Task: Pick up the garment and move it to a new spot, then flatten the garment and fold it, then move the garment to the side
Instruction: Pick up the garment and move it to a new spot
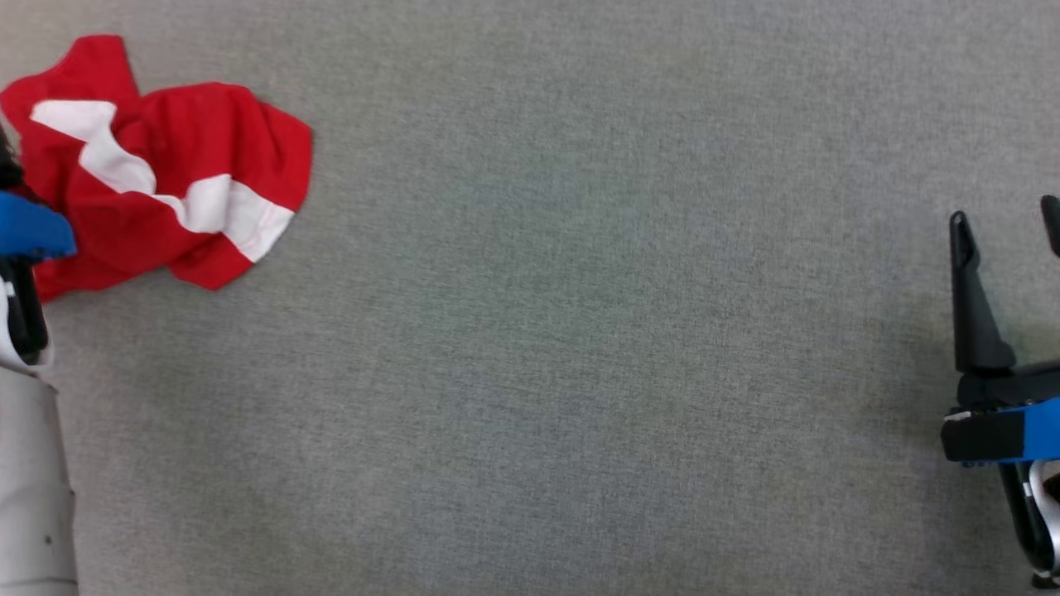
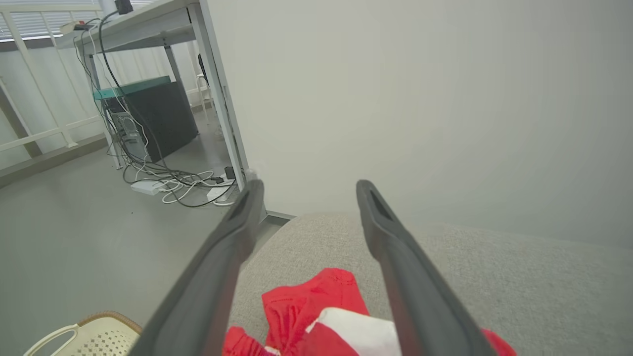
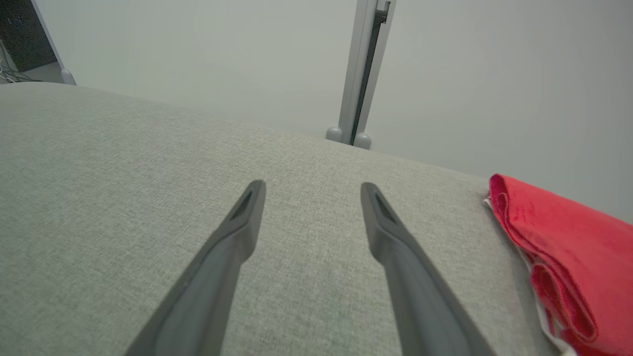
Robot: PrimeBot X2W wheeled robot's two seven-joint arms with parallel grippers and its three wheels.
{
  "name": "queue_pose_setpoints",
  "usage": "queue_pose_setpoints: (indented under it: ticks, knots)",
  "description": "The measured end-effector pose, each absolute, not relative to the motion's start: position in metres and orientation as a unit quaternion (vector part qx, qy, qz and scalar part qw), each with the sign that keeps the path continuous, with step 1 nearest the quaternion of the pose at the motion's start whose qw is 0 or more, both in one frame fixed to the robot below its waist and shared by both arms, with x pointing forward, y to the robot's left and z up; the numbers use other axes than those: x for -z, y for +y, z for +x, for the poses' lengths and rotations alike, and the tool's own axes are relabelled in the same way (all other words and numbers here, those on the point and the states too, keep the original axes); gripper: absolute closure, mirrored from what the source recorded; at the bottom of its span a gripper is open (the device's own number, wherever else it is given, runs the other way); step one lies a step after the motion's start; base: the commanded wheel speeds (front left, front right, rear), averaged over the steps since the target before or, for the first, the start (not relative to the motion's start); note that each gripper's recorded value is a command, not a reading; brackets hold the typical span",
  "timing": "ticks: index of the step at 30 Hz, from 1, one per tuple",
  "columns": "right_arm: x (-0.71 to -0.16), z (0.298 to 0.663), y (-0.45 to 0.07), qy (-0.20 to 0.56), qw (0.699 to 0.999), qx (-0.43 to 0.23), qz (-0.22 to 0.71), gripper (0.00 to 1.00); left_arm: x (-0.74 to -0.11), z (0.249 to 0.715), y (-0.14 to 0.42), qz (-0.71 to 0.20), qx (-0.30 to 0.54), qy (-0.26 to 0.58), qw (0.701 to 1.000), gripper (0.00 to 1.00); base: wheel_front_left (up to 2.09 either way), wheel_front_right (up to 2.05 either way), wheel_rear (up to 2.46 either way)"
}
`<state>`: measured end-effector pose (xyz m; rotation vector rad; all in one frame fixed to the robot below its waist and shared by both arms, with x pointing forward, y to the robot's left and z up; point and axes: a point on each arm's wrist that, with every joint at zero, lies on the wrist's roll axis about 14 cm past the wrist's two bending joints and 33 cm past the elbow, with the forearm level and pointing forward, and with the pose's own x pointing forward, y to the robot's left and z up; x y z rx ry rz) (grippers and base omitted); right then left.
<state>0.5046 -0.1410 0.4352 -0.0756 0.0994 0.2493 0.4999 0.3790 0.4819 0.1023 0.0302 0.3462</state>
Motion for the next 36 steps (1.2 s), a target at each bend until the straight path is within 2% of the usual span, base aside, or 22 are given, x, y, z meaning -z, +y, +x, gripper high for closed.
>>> queue_pose_setpoints:
  ticks: [8,16,22,23,24,25,32,36]
  knots:
    - [-0.43,0.507,-0.152,0.056,0.991,-0.113,-0.046,0.0,-0.405,0.504,0.385,0.005,-0.181,0.17,0.969,0.0,0.0,0.0,0.0]
    - [-0.432,0.508,-0.15,0.055,0.991,-0.115,-0.047,0.0,-0.345,0.471,0.371,-0.064,-0.182,0.33,0.924,0.0,0.0,0.0,0.0]
    - [-0.434,0.509,-0.146,0.051,0.99,-0.12,-0.046,0.0,-0.337,0.468,0.364,-0.093,-0.172,0.373,0.907,0.0,0.0,0.0,0.0]
    - [-0.435,0.509,-0.145,0.05,0.99,-0.121,-0.046,0.0,-0.337,0.467,0.363,-0.097,-0.171,0.376,0.906,0.31,0.0,0.0,0.0]
    - [-0.435,0.509,-0.145,0.05,0.99,-0.121,-0.046,0.0,-0.337,0.468,0.362,-0.097,-0.168,0.378,0.905,0.84,0.0,0.0,0.0]
    - [-0.436,0.508,-0.145,0.05,0.99,-0.121,-0.046,0.0,-0.338,0.468,0.362,-0.097,-0.166,0.378,0.906,1.0,0.0,0.0,0.0]
    - [-0.448,0.503,-0.149,0.037,0.992,-0.111,-0.037,0.0,-0.355,0.476,0.357,-0.09,-0.149,0.348,0.921,1.0,0.0,0.0,0.0]
    - [-0.459,0.497,-0.151,0.023,0.994,-0.103,-0.027,0.0,-0.391,0.498,0.357,-0.069,-0.136,0.273,0.95,1.0,0.0,0.0,0.0]
